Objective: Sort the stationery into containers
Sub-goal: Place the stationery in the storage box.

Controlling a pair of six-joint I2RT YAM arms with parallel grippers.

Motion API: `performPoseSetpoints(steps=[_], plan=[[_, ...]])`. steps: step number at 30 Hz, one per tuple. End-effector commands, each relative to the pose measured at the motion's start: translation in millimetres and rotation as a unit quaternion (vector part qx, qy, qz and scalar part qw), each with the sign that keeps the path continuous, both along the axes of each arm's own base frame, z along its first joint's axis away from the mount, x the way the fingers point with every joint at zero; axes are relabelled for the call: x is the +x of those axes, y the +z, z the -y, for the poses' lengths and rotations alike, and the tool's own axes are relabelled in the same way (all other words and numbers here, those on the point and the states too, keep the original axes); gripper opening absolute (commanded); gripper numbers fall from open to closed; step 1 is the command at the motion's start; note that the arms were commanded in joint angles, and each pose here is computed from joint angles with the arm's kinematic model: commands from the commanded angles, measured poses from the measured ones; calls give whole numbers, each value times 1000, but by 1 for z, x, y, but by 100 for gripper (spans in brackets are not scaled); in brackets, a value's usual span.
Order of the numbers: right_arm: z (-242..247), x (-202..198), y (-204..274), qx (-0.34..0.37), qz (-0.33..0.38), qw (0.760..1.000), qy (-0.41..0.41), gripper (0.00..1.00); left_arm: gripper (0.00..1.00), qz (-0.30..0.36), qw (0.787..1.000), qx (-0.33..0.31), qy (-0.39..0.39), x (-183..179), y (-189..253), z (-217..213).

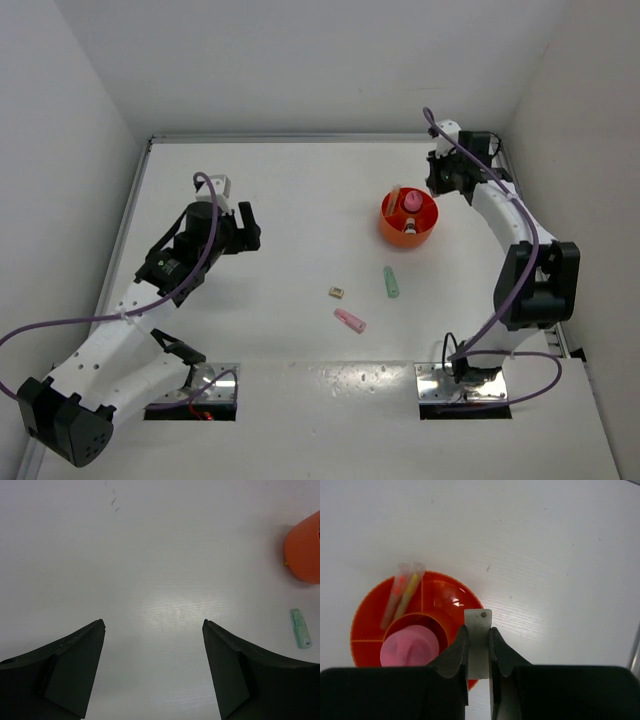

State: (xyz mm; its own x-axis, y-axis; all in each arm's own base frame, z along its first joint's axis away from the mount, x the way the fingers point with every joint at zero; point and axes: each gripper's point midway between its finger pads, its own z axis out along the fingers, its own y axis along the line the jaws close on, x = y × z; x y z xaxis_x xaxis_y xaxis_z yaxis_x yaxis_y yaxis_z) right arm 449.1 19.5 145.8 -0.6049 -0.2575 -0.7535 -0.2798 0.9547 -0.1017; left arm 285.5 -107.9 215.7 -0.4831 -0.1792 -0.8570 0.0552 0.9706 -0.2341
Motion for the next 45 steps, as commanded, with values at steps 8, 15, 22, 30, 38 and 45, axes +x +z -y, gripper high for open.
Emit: performPoseSetpoints(steps=[8, 15, 22, 30, 38, 45], plan=[[-21, 42, 11, 63, 38, 995, 73, 0, 84, 14, 1000, -5, -8, 5, 6, 3], [-20, 50, -3, 66, 27, 994, 84, 0, 84, 10, 1000, -3, -8, 5, 3, 4], [-23, 50, -21, 66, 8, 993, 99, 0, 84, 6, 1000, -1, -8, 6, 1, 4], [-23, 48, -28, 74, -16, 991, 111, 21, 84, 6, 1000, -1, -8, 6, 1, 4], [-16, 48, -22, 80, -11, 991, 103, 37, 84, 6, 1000, -1, -8, 6, 1, 4], [-9, 45, -10, 86, 0, 992, 95, 33, 84, 6, 1000, -1, -8, 6, 1, 4]])
